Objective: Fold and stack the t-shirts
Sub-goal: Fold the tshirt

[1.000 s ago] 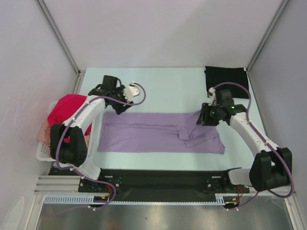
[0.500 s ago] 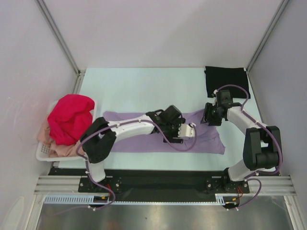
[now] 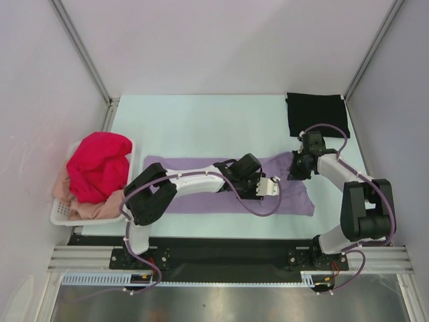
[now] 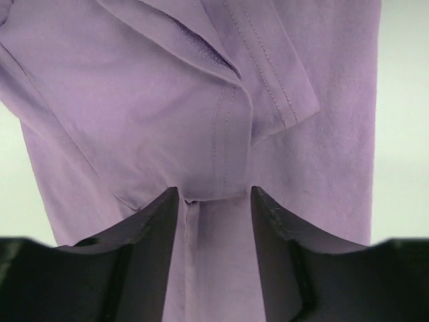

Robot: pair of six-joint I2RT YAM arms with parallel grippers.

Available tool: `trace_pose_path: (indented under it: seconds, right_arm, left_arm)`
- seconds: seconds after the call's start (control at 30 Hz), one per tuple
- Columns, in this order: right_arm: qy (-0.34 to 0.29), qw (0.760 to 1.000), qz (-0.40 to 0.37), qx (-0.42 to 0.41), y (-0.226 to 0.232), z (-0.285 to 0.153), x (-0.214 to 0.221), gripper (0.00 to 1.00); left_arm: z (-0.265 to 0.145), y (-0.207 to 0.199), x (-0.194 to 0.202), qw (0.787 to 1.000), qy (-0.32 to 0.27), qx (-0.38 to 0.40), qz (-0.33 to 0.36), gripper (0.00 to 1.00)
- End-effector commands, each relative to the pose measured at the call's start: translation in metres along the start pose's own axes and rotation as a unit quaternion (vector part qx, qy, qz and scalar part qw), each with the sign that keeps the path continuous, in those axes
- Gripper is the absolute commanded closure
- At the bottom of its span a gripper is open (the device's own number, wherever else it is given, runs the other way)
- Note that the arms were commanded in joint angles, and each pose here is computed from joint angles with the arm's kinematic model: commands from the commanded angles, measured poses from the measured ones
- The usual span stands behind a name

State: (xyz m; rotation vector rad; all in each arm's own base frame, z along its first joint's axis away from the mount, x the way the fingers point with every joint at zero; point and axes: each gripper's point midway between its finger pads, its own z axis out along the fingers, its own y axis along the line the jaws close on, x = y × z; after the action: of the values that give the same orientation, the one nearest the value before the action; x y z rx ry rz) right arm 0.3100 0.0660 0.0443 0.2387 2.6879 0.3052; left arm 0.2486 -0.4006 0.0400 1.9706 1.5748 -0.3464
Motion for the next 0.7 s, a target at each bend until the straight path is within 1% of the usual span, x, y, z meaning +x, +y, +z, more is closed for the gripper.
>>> trace_pose_path:
  seconds: [0.0, 0.07, 0.1, 0.17, 0.23, 0.27, 0.3, 0.33, 0.5, 0.57, 0.63, 0.67]
  right_arm:
    - [-0.023, 1.000, 0.004, 0.000, 0.001, -0.012, -0.005, 0.96]
    - [-0.023, 1.000, 0.003, 0.003, 0.000, -0.012, -0.005, 0.98]
    - [-0.023, 1.000, 0.005, 0.003, -0.001, -0.013, -0.005, 0.99]
    - [-0.023, 1.000, 0.007, 0.003, -0.002, -0.014, -0.005, 1.00]
    - [-0.025, 1.000, 0.011, 0.006, -0.005, -0.016, -0.006, 1.00]
    - [-0.027, 1.000, 0.014, 0.006, -0.006, -0.018, -0.006, 1.00]
    - [-0.026, 0.999, 0.018, 0.009, -0.009, -0.019, -0.006, 1.00]
    - [-0.028, 0.999, 0.017, 0.008, -0.008, -0.021, -0.006, 1.00]
    - [-0.033, 0.999, 0.032, 0.000, -0.004, -0.037, -0.002, 1.00]
    - [-0.041, 0.998, 0.042, -0.002, -0.003, -0.046, 0.002, 1.00]
    - [-0.037, 0.998, 0.059, -0.001, -0.004, -0.053, 0.011, 1.00]
    - [-0.029, 0.997, 0.066, 0.001, -0.005, -0.054, 0.019, 1.00]
  left_arm:
    - [0.000, 0.014, -0.027, 0.999, -0.037, -0.019, -0.004, 0.49]
    - [0.004, 0.012, -0.030, 0.999, -0.040, -0.014, -0.003, 0.51]
    - [0.005, 0.012, -0.030, 0.999, -0.041, -0.011, -0.003, 0.58]
    - [0.008, 0.006, -0.030, 0.999, -0.041, -0.004, 0.000, 0.61]
    - [0.010, 0.001, -0.026, 0.999, -0.037, 0.000, 0.003, 0.71]
    - [0.010, 0.002, -0.028, 0.999, -0.040, -0.004, 0.003, 0.79]
    - [0.010, 0.002, -0.027, 0.999, -0.040, -0.006, 0.003, 0.96]
    - [0.010, 0.004, -0.024, 0.999, -0.035, -0.012, 0.001, 1.00]
    - [-0.003, 0.016, -0.024, 0.999, -0.026, -0.033, -0.005, 1.00]
    - [-0.012, 0.021, -0.027, 0.999, -0.031, -0.026, -0.020, 1.00]
    - [-0.022, 0.025, -0.034, 0.998, -0.042, -0.021, -0.028, 1.00]
    - [-0.025, 0.022, -0.032, 0.998, -0.044, -0.004, -0.035, 1.00]
